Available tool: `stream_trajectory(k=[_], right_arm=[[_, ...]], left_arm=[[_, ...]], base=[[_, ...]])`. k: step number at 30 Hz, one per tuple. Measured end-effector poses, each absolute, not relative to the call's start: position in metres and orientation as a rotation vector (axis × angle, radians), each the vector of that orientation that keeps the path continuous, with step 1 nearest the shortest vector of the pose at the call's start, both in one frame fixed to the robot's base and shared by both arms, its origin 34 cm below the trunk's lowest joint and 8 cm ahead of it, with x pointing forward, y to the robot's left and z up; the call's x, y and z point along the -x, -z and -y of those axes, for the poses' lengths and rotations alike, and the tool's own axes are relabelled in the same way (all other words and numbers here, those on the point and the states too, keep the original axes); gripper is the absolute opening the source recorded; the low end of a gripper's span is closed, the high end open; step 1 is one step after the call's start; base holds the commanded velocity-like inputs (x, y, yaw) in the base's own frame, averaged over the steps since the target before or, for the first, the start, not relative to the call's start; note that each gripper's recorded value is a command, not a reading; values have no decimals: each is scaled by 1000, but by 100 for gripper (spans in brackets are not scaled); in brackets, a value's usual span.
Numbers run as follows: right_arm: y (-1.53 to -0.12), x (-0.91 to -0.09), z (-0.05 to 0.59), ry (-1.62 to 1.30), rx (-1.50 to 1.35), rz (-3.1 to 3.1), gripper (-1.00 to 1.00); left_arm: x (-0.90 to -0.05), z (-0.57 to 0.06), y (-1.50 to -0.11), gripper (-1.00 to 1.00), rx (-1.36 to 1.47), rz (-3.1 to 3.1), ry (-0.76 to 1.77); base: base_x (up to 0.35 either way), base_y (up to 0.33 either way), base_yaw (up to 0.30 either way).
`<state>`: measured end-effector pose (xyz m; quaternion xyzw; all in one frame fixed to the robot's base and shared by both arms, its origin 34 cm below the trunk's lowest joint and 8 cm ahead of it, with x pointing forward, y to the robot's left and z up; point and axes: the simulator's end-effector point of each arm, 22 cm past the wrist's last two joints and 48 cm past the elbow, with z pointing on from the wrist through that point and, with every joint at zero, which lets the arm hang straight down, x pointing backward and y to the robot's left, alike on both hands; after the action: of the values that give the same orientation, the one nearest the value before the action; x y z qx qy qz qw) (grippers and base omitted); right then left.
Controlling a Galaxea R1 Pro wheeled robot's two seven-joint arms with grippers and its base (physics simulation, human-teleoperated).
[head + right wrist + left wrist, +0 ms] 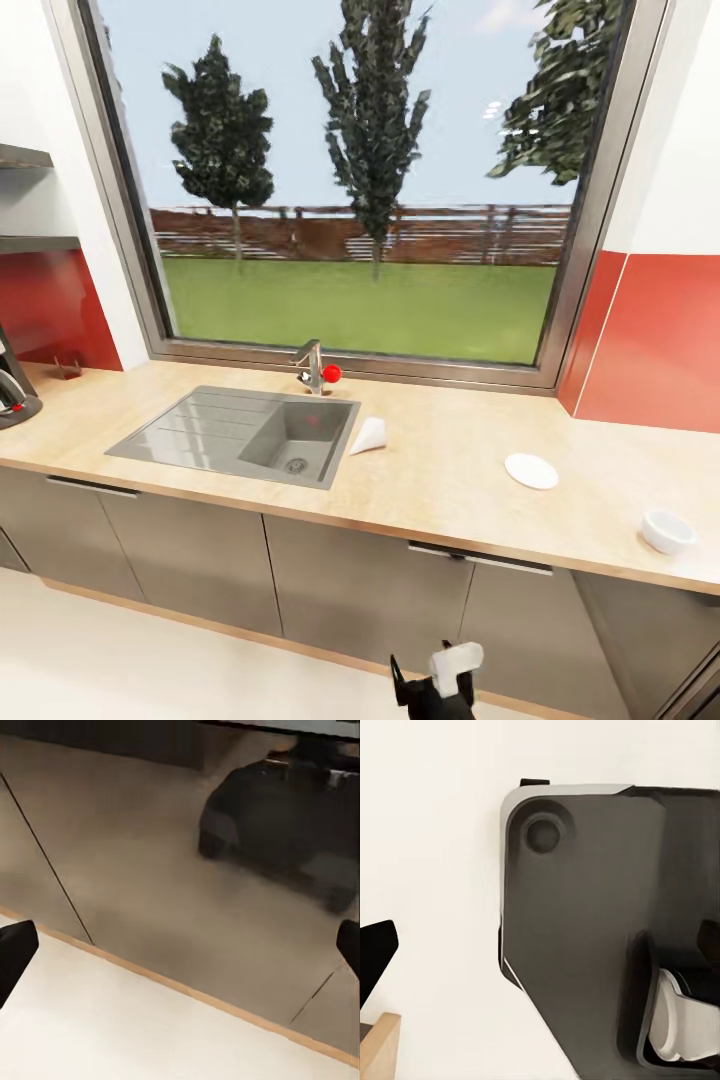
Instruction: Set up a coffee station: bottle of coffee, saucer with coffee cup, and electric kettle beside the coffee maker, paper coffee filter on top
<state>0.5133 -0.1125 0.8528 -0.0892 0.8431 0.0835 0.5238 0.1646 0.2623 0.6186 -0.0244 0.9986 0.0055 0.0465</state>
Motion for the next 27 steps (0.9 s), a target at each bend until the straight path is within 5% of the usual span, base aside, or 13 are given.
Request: stream_trajectory(k=[10, 27], right_arm=[[-1052, -615, 124, -138, 72, -1647, 100], [-1115, -744, 121, -146, 359, -1714, 100]], left_arm=[[-164, -265, -619, 100, 87, -3044, -14], [-165, -292, -620, 100, 89, -3034, -75]], base=[[0, 0, 0], [3, 0, 0]])
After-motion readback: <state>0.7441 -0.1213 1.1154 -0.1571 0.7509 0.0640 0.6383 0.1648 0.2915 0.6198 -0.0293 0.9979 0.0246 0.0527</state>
